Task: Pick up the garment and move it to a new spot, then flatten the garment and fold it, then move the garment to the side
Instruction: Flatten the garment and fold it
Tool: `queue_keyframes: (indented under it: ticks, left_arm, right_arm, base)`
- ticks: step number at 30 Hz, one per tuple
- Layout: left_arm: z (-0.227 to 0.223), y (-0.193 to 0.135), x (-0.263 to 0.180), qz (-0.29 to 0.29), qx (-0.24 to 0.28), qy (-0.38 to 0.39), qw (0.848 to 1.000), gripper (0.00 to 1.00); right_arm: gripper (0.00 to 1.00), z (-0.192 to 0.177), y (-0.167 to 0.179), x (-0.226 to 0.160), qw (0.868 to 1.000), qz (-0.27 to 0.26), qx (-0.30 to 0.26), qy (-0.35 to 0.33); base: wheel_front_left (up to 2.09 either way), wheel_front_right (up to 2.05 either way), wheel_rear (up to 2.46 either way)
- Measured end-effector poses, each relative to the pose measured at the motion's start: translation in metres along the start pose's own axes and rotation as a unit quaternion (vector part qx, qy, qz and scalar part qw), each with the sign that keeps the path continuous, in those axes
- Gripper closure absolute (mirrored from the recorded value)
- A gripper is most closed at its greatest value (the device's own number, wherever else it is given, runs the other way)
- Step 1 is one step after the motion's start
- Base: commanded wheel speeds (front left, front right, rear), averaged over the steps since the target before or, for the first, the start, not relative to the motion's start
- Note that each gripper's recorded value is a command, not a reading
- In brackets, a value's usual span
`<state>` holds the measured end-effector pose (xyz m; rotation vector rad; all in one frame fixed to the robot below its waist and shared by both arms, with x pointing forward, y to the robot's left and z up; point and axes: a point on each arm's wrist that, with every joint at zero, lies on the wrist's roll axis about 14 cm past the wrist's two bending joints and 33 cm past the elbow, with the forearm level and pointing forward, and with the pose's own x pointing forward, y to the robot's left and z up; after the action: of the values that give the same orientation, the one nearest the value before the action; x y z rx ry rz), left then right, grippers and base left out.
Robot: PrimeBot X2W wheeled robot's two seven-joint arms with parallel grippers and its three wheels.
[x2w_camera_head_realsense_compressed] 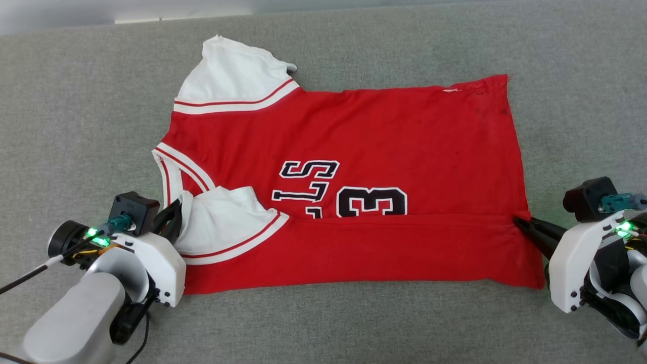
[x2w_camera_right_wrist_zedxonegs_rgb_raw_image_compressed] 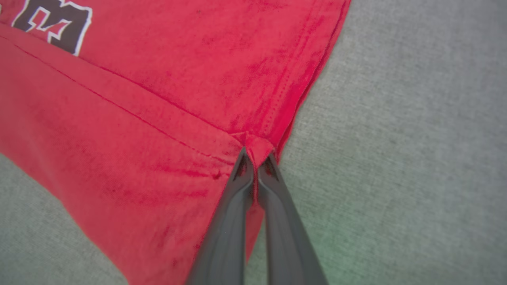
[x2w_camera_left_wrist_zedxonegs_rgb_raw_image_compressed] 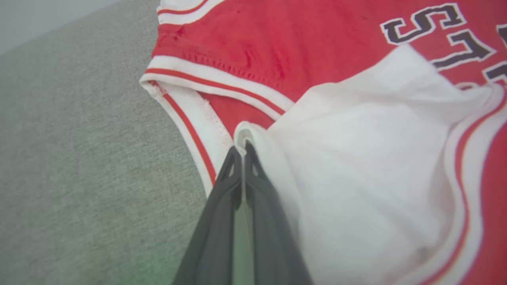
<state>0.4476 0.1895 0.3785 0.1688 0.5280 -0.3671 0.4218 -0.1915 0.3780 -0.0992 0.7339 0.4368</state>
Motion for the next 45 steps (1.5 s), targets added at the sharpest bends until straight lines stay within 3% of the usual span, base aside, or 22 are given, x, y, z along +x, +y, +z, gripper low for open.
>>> queue_keyframes:
  ticks: [1,2,3,16,18,22,29,40,45]
  left_arm:
    - [0.000,-0.001,-0.001,0.000,-0.001,-0.001,1.000,0.68]
    - [0.002,0.000,-0.002,0.001,0.001,-0.003,1.000,0.24]
    - [0.005,0.001,-0.003,0.002,0.005,-0.008,1.000,0.00]
    - [0.063,0.019,-0.044,0.004,0.066,-0.020,0.998,0.00]
    - [0.048,0.015,-0.053,-0.020,0.053,0.055,0.997,0.00]
    - [0.041,0.012,-0.059,-0.036,0.052,0.106,0.992,0.00]
    - [0.004,-0.001,-0.071,-0.079,0.025,0.241,0.967,0.00]
    - [-0.040,-0.001,-0.061,-0.082,-0.021,0.344,0.935,0.00]
    - [-0.048,-0.004,-0.057,-0.092,-0.024,0.360,0.928,0.00]
  right_arm:
    - [0.87,0.002,0.000,-0.001,1.000,-0.001,0.000,-0.004]
    - [0.30,0.004,0.000,-0.003,1.000,-0.002,-0.001,-0.009]
    - [0.00,0.007,0.000,-0.004,1.000,-0.003,-0.003,-0.015]
    - [0.00,0.044,0.019,-0.026,0.995,0.004,-0.018,-0.094]
    - [0.00,0.046,0.020,-0.027,0.995,0.003,-0.020,-0.100]
    - [0.00,0.049,0.023,-0.027,0.994,0.005,-0.020,-0.104]
    - [0.00,0.049,0.027,-0.025,0.994,0.009,-0.018,-0.104]
    - [0.00,0.046,0.026,-0.017,0.995,0.011,-0.019,-0.093]
    - [0.00,0.046,0.022,-0.016,0.996,0.008,-0.017,-0.090]
  base:
    - [0.00,0.00,0.00]
    - [0.00,0.00,0.00]
    - [0.00,0.00,0.00]
    - [0.00,0.00,0.00]
    - [0.00,0.00,0.00]
    - [0.00,0.00,0.00]
    - [0.00,0.00,0.00]
    - [0.00,0.00,0.00]
    - [0.00,0.00,0.00]
